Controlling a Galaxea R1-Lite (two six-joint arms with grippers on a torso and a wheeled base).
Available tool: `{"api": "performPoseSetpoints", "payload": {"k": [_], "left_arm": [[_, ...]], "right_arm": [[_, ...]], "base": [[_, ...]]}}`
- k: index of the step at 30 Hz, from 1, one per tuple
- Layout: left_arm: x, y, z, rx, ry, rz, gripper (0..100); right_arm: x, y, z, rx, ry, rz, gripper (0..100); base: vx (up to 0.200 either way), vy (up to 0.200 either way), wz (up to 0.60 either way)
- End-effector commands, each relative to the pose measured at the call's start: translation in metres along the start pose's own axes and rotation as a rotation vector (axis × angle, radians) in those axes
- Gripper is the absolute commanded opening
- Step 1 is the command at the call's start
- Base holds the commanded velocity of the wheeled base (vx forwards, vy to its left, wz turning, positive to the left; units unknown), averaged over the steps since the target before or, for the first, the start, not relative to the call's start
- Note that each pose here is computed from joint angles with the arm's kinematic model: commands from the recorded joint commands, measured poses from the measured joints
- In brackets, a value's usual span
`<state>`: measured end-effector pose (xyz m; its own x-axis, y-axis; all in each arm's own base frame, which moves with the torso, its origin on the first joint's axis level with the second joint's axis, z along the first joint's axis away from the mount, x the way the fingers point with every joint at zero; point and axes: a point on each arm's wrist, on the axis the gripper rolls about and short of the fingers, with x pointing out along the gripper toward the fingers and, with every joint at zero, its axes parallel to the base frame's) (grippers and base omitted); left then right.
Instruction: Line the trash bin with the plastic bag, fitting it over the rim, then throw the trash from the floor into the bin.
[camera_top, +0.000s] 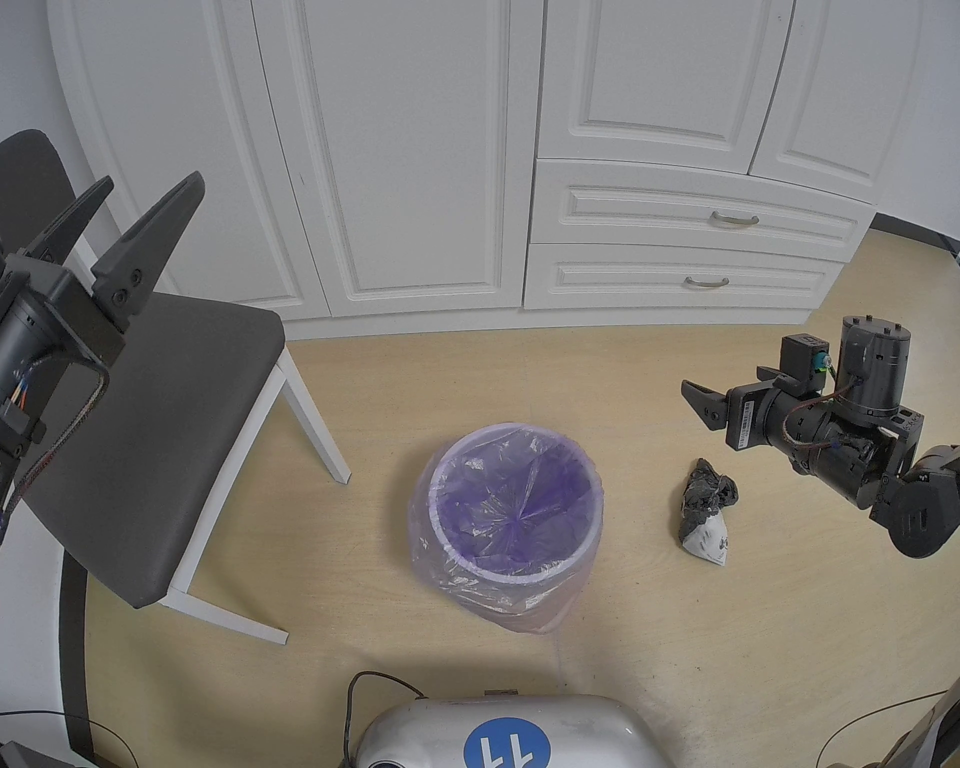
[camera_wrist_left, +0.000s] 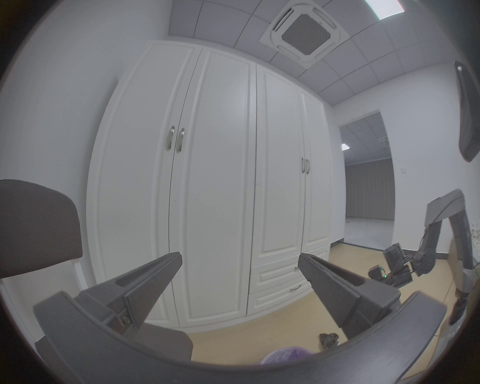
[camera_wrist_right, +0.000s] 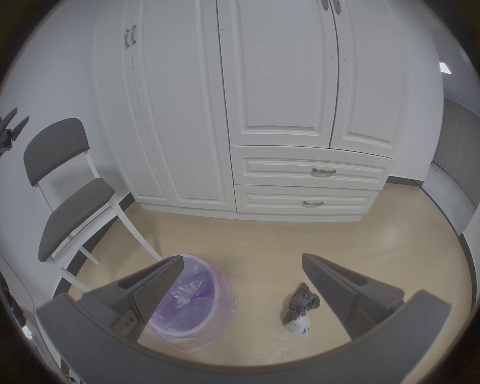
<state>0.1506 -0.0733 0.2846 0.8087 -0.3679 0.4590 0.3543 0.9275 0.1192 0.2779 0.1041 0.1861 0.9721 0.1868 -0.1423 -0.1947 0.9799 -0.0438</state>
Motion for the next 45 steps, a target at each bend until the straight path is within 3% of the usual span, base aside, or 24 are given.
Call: {"api": "performPoseSetpoints", "payload": {"k": [1, 5, 15, 24, 29, 37, 45], "left_arm": [[-0.005, 0.000, 0.001, 0.000, -0.022, -0.020, 100], [-0.006, 0.000, 0.002, 0.002, -0.047, -0.025, 100], [-0.006, 0.013, -0.001, 0.051, -0.031, 0.039, 100], [0.014, 0.037, -0.032, 0.145, 0.082, 0.123, 100], [0.027, 0.047, -0.054, 0.208, 0.128, 0.155, 100], [0.033, 0.048, -0.061, 0.217, 0.094, 0.159, 100], [0.031, 0.047, -0.058, 0.217, 0.087, 0.154, 100]], "right_arm": [[0.005, -0.006, -0.002, 0.001, 0.012, -0.018, 100], [0.017, -0.017, -0.009, 0.001, 0.044, -0.055, 100], [0.089, -0.080, -0.061, 0.020, 0.338, -0.209, 100], [0.146, -0.125, -0.127, 0.081, 0.510, -0.231, 100], [0.184, -0.144, -0.172, 0.199, 0.579, -0.285, 100], [0.223, -0.160, -0.208, 0.392, 0.663, -0.356, 100], [0.234, -0.169, -0.223, 0.424, 0.683, -0.380, 100]], "base": [[0.000, 0.000, 0.00], [0.000, 0.000, 0.00], [0.000, 0.000, 0.00], [0.000, 0.000, 0.00], [0.000, 0.000, 0.00], [0.000, 0.000, 0.00], [0.000, 0.000, 0.00]]}}
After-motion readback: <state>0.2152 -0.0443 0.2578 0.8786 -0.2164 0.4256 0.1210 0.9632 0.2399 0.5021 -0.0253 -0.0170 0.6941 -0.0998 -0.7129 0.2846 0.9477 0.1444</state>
